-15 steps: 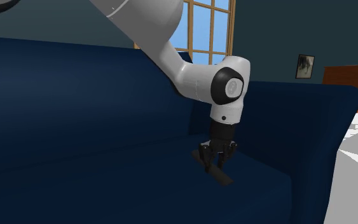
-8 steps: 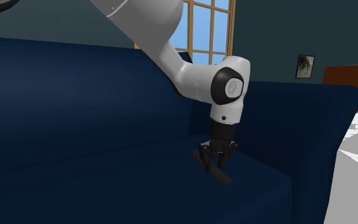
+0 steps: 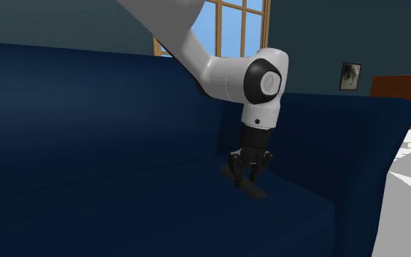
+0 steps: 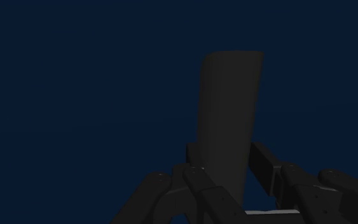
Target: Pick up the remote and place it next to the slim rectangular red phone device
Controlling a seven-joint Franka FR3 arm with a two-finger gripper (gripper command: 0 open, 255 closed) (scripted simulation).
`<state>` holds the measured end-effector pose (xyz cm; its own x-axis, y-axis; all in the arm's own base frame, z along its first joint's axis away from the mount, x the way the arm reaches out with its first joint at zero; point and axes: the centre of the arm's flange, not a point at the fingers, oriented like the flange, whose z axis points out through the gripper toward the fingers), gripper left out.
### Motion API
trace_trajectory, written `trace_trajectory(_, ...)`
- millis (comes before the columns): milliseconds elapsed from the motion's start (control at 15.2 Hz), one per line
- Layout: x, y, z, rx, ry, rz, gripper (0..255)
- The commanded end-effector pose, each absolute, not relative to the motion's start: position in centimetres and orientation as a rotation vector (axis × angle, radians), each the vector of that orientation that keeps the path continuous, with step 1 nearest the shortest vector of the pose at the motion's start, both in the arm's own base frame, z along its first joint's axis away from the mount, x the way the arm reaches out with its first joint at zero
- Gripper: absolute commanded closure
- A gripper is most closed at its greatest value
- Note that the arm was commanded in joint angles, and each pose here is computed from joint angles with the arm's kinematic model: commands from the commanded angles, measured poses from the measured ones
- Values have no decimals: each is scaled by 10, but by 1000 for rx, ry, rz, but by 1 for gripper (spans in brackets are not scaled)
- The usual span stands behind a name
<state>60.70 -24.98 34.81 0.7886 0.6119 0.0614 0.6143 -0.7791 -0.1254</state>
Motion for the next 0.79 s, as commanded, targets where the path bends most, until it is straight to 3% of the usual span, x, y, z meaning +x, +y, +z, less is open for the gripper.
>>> trace_trajectory(0,608,-250,360,-2839,-978,-26,255)
trace_trajectory(726,608,-250,418,-2839,-978,-26,255)
